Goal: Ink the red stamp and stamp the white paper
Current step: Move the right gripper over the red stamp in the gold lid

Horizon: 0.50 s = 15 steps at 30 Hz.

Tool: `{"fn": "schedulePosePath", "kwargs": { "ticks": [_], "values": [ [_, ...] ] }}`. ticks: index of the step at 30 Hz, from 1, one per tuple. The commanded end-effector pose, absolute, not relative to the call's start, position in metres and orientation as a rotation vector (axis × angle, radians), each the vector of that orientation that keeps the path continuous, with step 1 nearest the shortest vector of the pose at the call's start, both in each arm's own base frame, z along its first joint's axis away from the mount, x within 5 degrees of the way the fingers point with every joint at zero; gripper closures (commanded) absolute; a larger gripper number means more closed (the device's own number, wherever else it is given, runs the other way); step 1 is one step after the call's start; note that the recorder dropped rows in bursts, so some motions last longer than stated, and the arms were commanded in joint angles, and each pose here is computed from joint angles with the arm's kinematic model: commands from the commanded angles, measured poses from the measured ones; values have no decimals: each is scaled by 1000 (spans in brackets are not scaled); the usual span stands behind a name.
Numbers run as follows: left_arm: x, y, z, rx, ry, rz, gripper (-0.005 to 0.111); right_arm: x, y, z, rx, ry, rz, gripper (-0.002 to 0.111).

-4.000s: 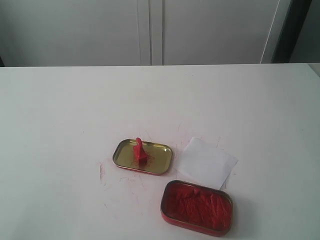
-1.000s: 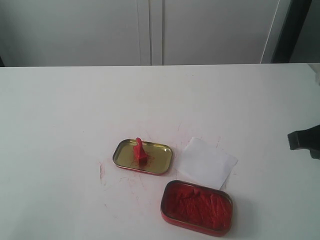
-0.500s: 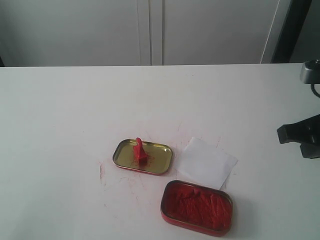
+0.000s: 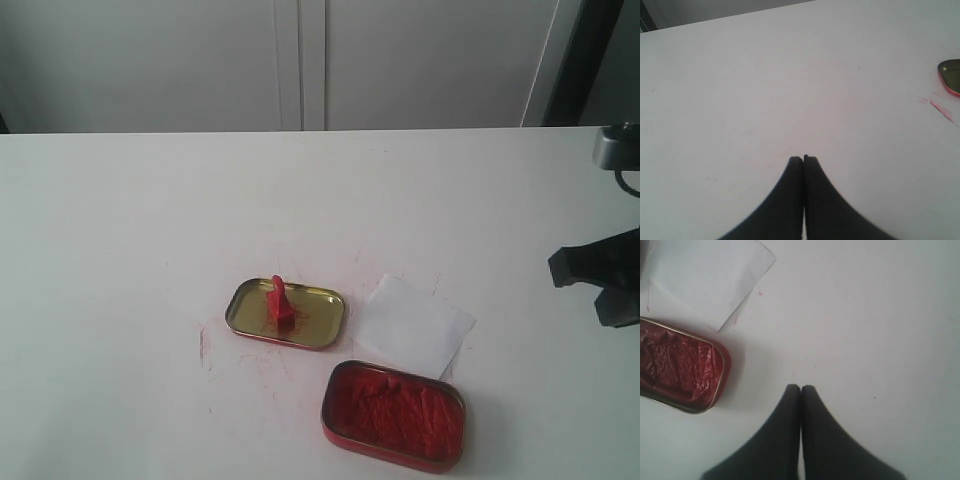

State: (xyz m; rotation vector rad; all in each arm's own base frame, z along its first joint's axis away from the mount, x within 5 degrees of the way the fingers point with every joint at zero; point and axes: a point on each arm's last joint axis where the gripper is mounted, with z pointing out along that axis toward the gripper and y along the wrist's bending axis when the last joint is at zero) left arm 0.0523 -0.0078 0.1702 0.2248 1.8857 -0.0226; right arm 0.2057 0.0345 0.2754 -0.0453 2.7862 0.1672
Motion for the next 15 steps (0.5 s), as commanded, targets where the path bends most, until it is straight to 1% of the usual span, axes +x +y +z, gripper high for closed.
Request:
{"fn": "schedulePosePath", "kwargs": {
  "ticks": [1,15],
  "values": [
    [52,-8,170,223,1881,-22,107,213,35,282,-40,2836,166,108],
    [52,-8,170,223,1881,-22,107,237,39,296,-26,2912,173,108]
  ]
}}
